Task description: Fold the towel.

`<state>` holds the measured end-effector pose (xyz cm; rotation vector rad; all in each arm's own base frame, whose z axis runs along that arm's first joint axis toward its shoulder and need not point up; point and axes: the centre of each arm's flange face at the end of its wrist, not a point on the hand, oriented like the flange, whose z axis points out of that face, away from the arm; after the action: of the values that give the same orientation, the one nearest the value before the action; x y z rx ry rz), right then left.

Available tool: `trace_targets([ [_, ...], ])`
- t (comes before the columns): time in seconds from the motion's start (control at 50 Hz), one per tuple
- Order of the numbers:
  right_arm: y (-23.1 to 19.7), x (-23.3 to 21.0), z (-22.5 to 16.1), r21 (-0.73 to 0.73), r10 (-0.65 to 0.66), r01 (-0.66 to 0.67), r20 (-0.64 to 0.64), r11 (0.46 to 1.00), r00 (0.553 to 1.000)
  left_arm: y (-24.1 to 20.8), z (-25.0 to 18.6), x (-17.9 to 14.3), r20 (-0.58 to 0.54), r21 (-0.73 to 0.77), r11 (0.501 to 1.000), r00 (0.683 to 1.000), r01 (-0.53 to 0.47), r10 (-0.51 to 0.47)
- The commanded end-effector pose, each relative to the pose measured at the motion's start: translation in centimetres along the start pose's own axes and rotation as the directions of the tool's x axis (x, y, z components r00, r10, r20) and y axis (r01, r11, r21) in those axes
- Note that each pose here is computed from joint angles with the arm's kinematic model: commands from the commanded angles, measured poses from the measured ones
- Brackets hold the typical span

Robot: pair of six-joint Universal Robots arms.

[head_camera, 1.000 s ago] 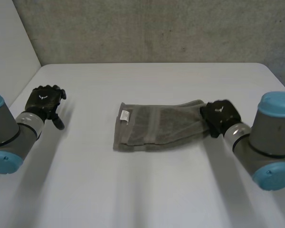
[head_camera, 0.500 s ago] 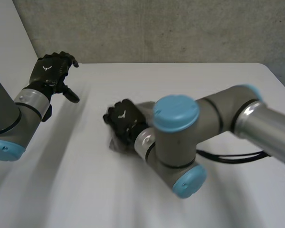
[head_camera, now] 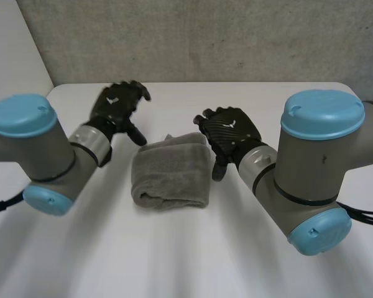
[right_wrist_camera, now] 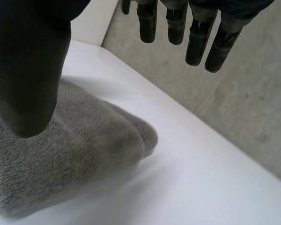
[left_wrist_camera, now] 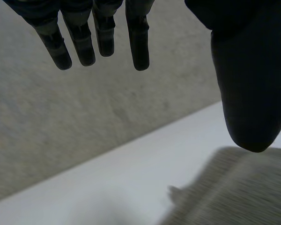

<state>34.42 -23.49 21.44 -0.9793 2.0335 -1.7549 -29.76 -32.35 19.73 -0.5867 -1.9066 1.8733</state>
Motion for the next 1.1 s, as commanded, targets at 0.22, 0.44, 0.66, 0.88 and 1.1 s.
trace_targets([
  [0.22,6.6,-1.7,4.3,-0.144,0.241,-0.230,0.066,0.963,0.968,6.9,-4.3,2.5,-0.049,-0.268,0.963,0.999,-0.003,-0.011],
  [0.44,7.7,-1.9,5.8,-0.175,0.281,-0.268,0.057,0.947,0.958,8.7,-3.7,2.1,-0.067,-0.289,0.946,0.989,-0.145,0.131],
  [0.66,-2.6,1.3,2.0,0.027,0.253,-0.253,0.007,0.967,0.967,-2.1,-2.6,1.7,-0.004,-0.011,0.986,0.986,-0.168,0.168],
  [0.88,-9.5,9.5,-3.0,0.174,0.141,-0.086,-0.333,0.981,0.932,-12.5,-4.3,0.5,0.100,0.180,0.982,0.994,-0.053,0.035],
  [1.1,-10.3,13.1,-4.1,0.192,0.155,-0.079,-0.427,0.978,0.891,-13.8,-5.6,-0.9,0.174,0.059,0.993,0.978,0.105,-0.114],
])
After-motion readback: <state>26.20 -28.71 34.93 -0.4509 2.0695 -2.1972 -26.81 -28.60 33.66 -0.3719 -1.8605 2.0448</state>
